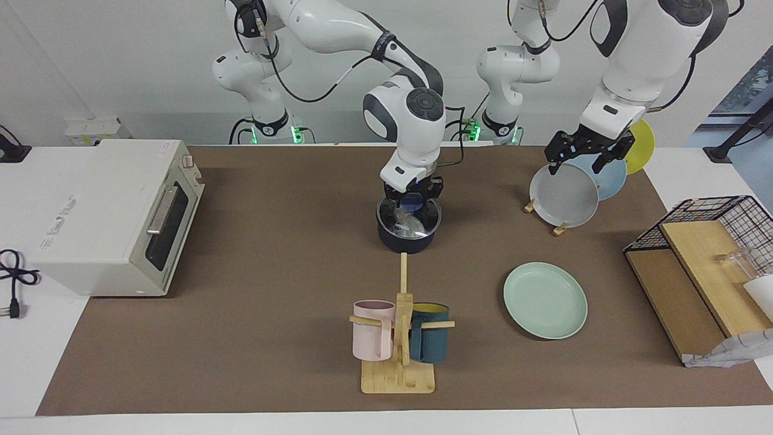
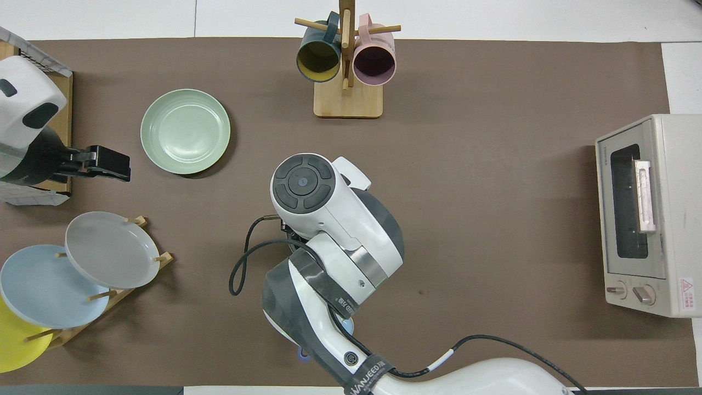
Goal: Transfer vermicelli from plate to pot
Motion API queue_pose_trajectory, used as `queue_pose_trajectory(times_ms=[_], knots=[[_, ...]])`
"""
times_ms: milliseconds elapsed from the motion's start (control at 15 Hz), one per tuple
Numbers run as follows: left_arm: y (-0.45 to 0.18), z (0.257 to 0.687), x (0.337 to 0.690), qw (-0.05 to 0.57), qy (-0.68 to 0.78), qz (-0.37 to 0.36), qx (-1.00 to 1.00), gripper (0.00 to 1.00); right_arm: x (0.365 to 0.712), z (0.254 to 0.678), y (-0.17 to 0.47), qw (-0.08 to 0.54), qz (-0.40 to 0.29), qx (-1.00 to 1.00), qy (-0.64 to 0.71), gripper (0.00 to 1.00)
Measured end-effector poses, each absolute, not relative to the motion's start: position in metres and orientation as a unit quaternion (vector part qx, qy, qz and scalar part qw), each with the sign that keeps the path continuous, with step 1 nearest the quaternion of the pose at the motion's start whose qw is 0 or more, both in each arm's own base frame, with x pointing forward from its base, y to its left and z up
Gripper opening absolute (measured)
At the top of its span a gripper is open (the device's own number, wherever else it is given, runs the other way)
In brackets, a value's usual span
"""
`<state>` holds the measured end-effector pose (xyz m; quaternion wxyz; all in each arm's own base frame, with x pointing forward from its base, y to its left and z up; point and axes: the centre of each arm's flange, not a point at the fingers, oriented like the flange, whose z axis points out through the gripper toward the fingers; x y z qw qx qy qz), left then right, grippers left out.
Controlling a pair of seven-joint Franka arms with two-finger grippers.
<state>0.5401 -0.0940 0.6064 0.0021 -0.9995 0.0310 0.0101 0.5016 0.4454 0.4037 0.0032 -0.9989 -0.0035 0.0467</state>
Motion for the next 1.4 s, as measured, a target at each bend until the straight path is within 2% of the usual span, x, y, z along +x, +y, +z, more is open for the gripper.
queue_pose_trajectory(times_ms=[67, 267, 467, 667, 800, 1067, 1200, 1400], knots=[[-0.094, 0.606, 0.540, 0.002, 0.031, 0.010, -0.999, 1.00, 0.502, 0.403, 0.444, 0.003, 0.047, -0.999, -0.002, 0.72], [-0.094, 0.606, 0.540, 0.002, 0.031, 0.011, -0.999, 1.00, 0.503, 0.401, 0.442, 0.003, 0.047, -0.999, 0.000, 0.99], [-0.094, 0.605, 0.540, 0.002, 0.031, 0.011, -0.999, 1.00, 0.511, 0.404, 0.434, 0.004, 0.044, -0.999, 0.008, 1.00], [-0.095, 0.605, 0.540, 0.002, 0.032, 0.011, -0.999, 1.00, 0.534, 0.428, 0.400, 0.015, 0.029, -0.999, 0.032, 1.00], [-0.096, 0.605, 0.540, 0.002, 0.032, 0.011, -0.999, 1.00, 0.555, 0.454, 0.355, 0.018, 0.025, -0.999, 0.042, 1.00], [-0.095, 0.605, 0.540, 0.002, 0.032, 0.011, -0.999, 1.00, 0.587, 0.519, 0.224, 0.021, 0.022, -0.998, 0.047, 1.00], [-0.093, 0.605, 0.540, 0.002, 0.030, 0.011, -0.999, 1.00, 0.585, 0.551, 0.168, 0.021, 0.028, -0.998, 0.051, 1.00], [-0.092, 0.605, 0.540, 0.002, 0.029, 0.011, -1.000, 1.00, 0.564, 0.595, 0.122, 0.007, 0.037, -0.999, 0.037, 1.00]])
